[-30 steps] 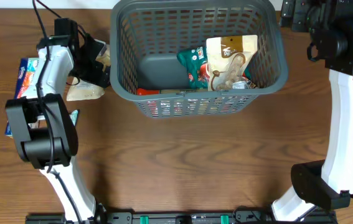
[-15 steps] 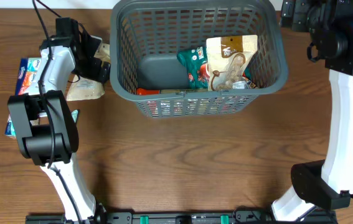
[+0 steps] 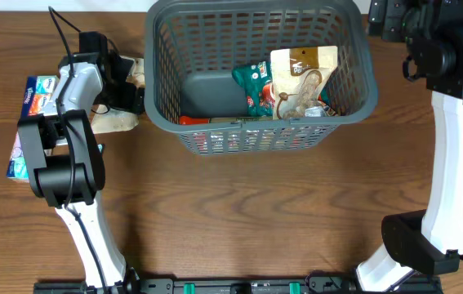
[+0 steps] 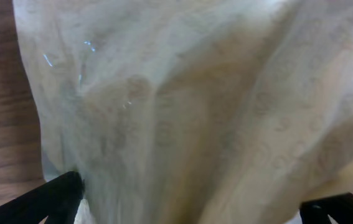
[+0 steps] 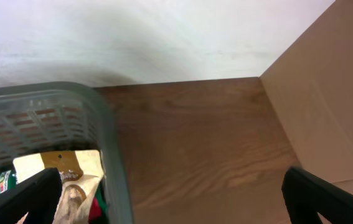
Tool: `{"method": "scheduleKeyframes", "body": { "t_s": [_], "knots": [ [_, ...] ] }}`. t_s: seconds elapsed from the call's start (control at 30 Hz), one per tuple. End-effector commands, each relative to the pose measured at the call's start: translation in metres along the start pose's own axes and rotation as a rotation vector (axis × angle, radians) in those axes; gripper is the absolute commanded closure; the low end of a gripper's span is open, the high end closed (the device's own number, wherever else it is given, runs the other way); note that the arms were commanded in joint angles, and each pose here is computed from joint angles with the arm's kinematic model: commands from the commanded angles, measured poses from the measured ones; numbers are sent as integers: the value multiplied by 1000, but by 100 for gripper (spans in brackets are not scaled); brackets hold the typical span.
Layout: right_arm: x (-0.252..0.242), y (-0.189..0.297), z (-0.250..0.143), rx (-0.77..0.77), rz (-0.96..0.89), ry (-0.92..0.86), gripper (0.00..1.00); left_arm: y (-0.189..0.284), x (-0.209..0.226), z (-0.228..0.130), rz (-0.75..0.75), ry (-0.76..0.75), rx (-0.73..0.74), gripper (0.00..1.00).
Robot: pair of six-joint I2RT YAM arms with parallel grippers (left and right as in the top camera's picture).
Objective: Pack container
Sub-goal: 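Lift the paper bag and carry it right into the basket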
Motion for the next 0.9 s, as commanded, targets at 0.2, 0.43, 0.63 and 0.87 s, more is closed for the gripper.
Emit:
{"method": "scheduleKeyframes", "body": {
  "t_s": [0.2, 0.43, 0.63, 0.87],
  "knots": [
    [-8, 9, 2, -22, -21, -9, 1, -11, 0, -7, -10, 11, 43, 94],
    [-8, 9, 2, -22, -21, -9, 1, 11, 2, -6, 10, 22, 35, 94],
    [-8, 9, 2, -22, -21, -9, 1, 80, 18, 7, 166, 98, -97, 94],
    [-8, 9, 2, -22, -21, -10, 1, 186, 29, 9, 248, 222, -336, 94]
  ]
}}
Point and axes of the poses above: each gripper's point midway between its finger pads, its own y axis back along the fingers, its own x axis along the line the jaws close on, z = x × y, the point moved 7 cm from there along y, back along the fingers, and after that the axes turned 4 degrees about y, right-handed, at the moved point
